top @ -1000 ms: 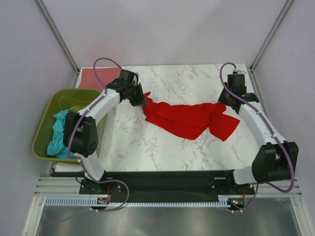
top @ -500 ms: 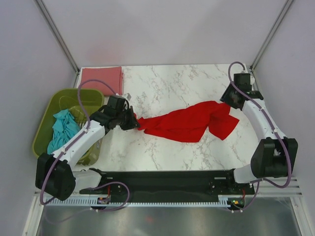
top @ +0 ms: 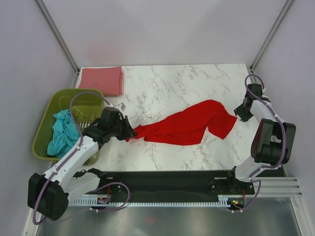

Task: Fold and stack the t-shirts
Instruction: Flatten the tshirt out

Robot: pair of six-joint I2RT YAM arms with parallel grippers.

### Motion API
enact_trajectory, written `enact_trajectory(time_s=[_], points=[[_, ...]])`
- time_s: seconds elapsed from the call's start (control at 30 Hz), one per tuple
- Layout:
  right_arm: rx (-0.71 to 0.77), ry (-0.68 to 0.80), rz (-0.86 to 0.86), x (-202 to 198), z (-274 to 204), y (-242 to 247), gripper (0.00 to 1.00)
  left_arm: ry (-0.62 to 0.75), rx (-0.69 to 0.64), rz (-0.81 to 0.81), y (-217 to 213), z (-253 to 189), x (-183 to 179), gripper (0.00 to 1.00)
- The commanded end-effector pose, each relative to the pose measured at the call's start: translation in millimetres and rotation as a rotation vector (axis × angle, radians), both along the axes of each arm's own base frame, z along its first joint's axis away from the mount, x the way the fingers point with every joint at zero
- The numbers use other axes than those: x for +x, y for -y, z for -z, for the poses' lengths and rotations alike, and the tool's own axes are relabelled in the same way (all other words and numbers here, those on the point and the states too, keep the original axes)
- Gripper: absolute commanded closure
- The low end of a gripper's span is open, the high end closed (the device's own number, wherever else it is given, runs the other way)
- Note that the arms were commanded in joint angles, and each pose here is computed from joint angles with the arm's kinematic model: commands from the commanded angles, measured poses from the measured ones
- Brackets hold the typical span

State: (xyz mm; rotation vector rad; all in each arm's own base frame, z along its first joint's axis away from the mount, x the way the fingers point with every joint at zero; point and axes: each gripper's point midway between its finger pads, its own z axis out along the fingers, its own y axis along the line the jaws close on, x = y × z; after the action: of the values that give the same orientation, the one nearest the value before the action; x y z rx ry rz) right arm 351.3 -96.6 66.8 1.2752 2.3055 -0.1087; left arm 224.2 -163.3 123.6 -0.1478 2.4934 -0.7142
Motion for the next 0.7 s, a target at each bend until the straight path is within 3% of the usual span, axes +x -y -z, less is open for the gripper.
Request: enact_trajectory(time_s=[0.0,0.5,0.6,0.67], points=[[-0.014,0.101,0.019,25,-2,7,0.58,0.007,-0.016,-0.018,2,1,2,0.98],[-0.03,-0.003,-0.057,28,60,12,0.59,0.035,-0.029,-0.018,3,-9,4,0.98],[-0.025,-0.025,-0.053,22,69,11,0.67,0.039,-0.03,-0.018,3,-10,4,0.98],[-0.029,-0.029,-0.052,21,70,12,0.88,0.063,-0.053,-0.002,8,-17,10,0.98]])
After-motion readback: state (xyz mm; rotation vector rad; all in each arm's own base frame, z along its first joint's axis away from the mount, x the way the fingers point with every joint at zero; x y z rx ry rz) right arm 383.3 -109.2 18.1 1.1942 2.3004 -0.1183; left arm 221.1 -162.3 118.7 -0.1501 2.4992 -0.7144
